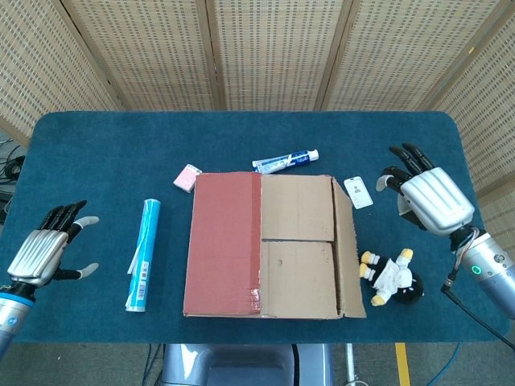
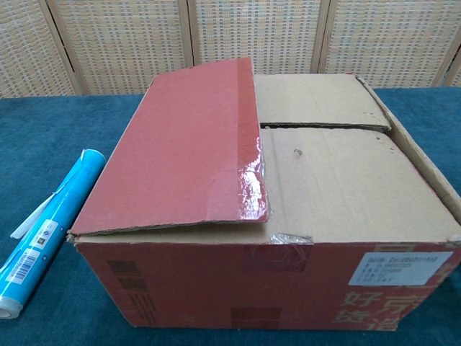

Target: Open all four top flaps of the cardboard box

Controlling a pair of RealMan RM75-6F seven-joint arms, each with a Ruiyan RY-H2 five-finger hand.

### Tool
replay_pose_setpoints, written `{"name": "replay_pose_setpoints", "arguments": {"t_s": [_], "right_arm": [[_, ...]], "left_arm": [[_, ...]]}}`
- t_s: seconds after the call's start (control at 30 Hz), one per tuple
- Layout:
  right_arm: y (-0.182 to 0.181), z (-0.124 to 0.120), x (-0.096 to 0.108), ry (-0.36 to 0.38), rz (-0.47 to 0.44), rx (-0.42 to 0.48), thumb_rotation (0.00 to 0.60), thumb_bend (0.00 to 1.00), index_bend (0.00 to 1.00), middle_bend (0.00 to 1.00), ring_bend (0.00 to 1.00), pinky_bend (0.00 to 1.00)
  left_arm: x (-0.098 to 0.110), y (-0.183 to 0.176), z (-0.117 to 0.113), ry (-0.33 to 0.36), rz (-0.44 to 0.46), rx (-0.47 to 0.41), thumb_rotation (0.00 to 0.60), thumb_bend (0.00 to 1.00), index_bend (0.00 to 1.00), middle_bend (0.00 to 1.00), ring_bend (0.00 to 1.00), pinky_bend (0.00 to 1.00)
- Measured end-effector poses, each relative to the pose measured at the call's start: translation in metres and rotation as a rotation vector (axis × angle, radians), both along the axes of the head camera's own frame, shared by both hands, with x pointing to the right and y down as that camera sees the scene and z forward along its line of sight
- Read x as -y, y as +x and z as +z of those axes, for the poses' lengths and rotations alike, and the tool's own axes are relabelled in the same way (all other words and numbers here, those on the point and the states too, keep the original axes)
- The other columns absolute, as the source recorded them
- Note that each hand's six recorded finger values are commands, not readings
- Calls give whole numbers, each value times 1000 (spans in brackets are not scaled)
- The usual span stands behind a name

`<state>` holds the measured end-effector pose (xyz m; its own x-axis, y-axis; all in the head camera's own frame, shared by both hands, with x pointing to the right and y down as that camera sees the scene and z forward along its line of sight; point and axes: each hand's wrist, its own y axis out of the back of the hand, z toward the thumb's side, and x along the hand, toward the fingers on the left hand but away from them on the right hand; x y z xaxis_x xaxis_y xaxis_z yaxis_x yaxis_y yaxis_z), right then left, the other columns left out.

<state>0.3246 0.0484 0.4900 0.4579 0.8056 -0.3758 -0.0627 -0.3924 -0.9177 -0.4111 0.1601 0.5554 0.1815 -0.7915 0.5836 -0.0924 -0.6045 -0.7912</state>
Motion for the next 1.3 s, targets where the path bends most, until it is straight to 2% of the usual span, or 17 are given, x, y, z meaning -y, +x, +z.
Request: {"name": "replay_pose_setpoints", "arguments": {"t_s": [0.2,0.47,0.53,0.63,0.73,0.9,1.0,1.1,1.3], "right_arm": [[7,8,-8,16,35,-24,600,1000,187,168,0,0],[14,23,-25,11,137,-28,600,994,137,69,0,0],[16,27,-29,3,163,-37,600,965,127,54,0,0],[20,32,-35,-8,203,-48,600,858,105,36,0,0],[26,37,-41,-14,244,-65,600,764,90,28,0,0],[35,44,-54,-23,313,-73,600,672,89,27,0,0],[39,46,-61,-29,331,-75,600,672,88,27,0,0],[43,50,-67,-41,342,-86,600,672,88,27,0,0],[48,53,-75,-44,354,-95,600,672,85,27,0,0]], "left_arm": [[15,20,-11,26,93,-58,503,113,158,0,0,0],[42,63,-28,40,265,-183,510,73,157,0,0,0],[48,74,-31,34,310,-211,510,65,157,0,0,0],[57,93,-36,27,384,-245,512,52,157,0,0,0],[65,108,-37,13,428,-273,540,39,157,0,0,0],[80,134,-39,-16,489,-323,491,30,157,0,0,0],[87,149,-39,-38,526,-340,452,43,163,0,0,0],[91,166,-37,-73,564,-349,368,64,171,0,0,0],[97,201,-33,-128,659,-348,331,147,172,0,0,0]]}}
